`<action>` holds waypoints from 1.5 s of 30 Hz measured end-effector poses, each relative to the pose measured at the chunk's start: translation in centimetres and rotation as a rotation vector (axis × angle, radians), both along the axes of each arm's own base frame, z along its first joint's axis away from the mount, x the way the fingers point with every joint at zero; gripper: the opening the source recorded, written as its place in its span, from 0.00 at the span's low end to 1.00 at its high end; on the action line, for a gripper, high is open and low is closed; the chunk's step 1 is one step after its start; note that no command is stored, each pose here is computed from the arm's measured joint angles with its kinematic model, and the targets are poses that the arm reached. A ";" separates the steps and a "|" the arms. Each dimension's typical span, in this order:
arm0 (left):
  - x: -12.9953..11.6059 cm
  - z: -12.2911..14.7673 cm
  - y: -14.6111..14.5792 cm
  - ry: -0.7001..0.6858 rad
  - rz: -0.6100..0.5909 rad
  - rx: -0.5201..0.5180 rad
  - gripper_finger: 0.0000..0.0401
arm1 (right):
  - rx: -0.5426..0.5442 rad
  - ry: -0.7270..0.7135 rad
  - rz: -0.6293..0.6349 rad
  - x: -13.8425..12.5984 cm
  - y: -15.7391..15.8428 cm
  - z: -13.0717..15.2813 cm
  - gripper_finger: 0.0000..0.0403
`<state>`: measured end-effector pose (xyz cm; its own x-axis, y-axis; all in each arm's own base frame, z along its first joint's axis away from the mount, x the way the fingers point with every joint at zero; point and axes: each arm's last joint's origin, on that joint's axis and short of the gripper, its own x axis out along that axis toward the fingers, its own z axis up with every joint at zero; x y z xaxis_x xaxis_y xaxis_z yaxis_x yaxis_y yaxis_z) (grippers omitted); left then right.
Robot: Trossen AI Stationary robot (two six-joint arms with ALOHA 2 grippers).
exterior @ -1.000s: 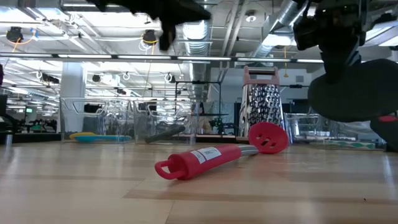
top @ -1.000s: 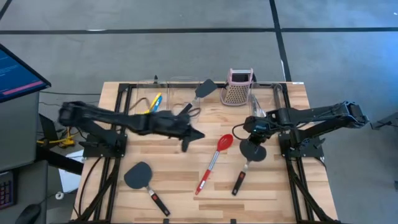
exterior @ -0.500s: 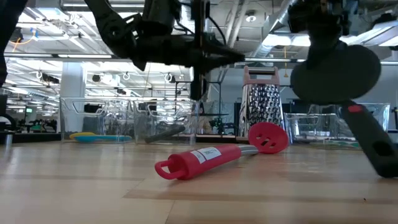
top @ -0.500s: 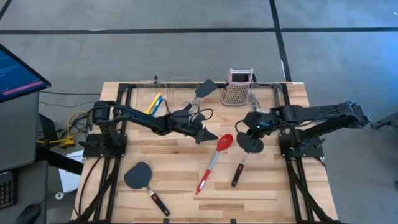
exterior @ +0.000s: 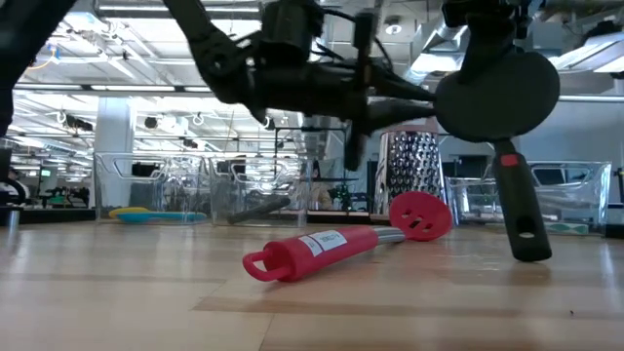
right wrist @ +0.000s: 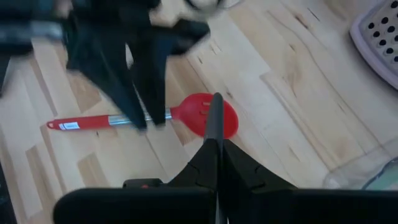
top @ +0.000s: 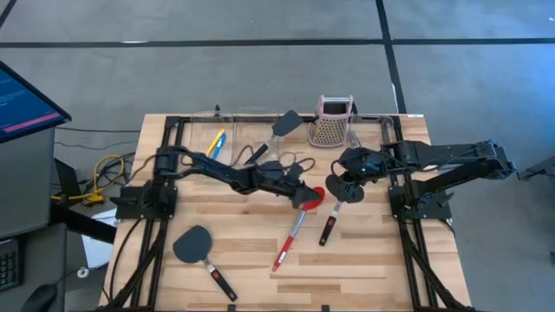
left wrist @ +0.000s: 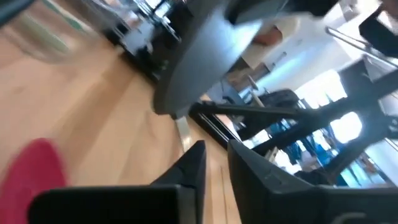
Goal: Pick & Place Kitchen Items
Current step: Put the black spatula into the middle transparent bin
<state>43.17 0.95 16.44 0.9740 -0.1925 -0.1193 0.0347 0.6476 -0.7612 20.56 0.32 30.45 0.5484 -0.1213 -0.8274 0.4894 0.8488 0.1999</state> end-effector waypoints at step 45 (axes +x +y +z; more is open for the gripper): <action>5.6 -3.7 -3.6 0.084 -0.054 -0.020 0.42 | -0.015 -0.101 0.030 0.8 0.1 0.6 0.00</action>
<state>48.81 -2.68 12.75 0.9488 -0.2479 -0.1957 0.0050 0.6312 -0.7756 21.38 0.39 31.05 0.6327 -0.1159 -0.7657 0.4417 0.8661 0.2339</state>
